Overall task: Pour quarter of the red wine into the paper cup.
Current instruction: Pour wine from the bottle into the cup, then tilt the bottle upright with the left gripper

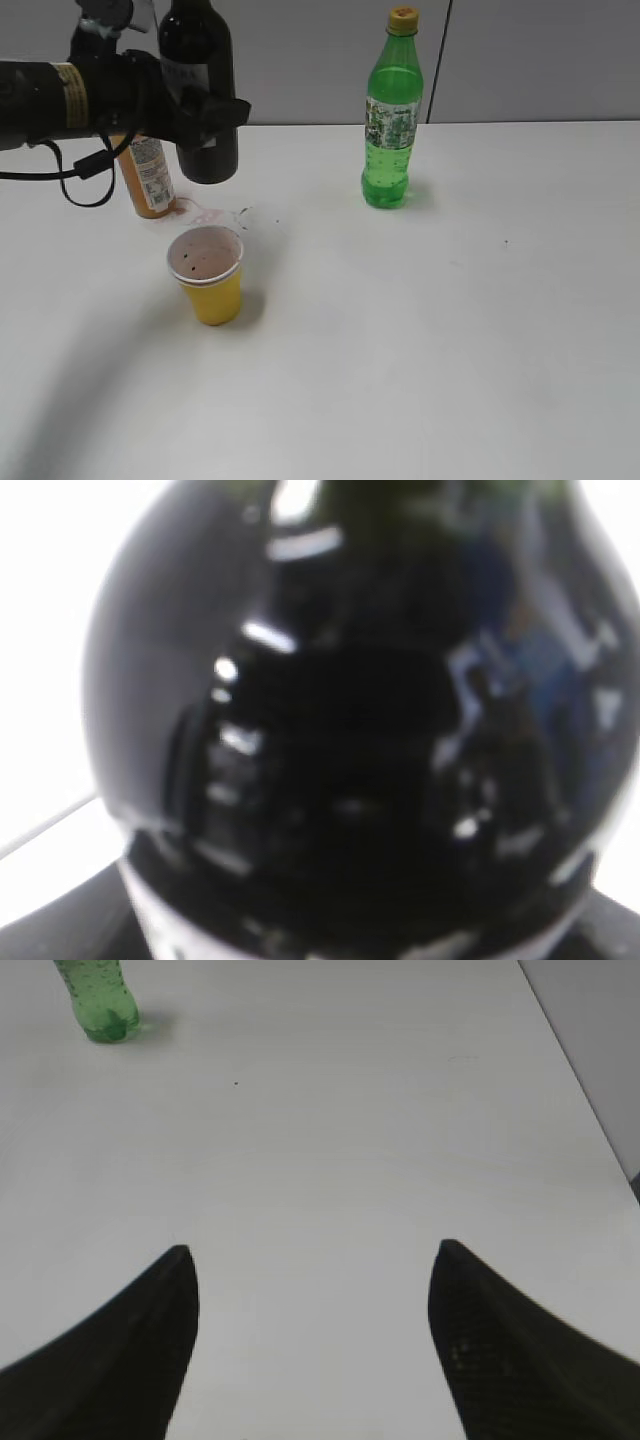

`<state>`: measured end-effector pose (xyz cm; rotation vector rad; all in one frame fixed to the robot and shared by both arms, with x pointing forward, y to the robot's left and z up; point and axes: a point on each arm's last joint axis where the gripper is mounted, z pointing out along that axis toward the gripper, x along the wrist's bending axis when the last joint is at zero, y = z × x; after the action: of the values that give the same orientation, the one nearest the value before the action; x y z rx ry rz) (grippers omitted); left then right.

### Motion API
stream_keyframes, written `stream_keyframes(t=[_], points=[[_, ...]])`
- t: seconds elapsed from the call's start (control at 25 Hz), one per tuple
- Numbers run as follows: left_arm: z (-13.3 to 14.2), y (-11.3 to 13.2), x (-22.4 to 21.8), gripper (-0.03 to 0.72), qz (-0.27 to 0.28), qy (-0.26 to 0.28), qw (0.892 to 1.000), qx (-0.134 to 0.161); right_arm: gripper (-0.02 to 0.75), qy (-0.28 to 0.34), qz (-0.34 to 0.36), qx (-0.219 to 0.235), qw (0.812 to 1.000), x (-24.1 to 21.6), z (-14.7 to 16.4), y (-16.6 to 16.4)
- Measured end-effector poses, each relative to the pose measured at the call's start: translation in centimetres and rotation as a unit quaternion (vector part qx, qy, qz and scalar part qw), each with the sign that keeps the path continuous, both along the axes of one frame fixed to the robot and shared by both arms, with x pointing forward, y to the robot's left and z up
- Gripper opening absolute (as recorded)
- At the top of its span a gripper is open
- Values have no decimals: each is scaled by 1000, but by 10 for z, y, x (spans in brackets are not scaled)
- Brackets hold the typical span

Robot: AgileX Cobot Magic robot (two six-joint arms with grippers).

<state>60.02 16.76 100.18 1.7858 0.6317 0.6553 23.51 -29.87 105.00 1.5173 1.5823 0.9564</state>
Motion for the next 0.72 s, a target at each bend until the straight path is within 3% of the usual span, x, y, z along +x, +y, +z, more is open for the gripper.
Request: stream_keyframes(t=[0.2, 0.36, 0.72], points=[[24, 19, -25, 533, 38, -12, 999, 19, 546, 0, 0, 0, 1000, 0, 0, 0], [37, 40, -44, 533, 90, -13, 994, 53, 546, 0, 0, 0, 1000, 0, 0, 0], [16, 88, -87, 532, 177, 30, 973, 142, 546, 0, 0, 0, 1000, 0, 0, 0]])
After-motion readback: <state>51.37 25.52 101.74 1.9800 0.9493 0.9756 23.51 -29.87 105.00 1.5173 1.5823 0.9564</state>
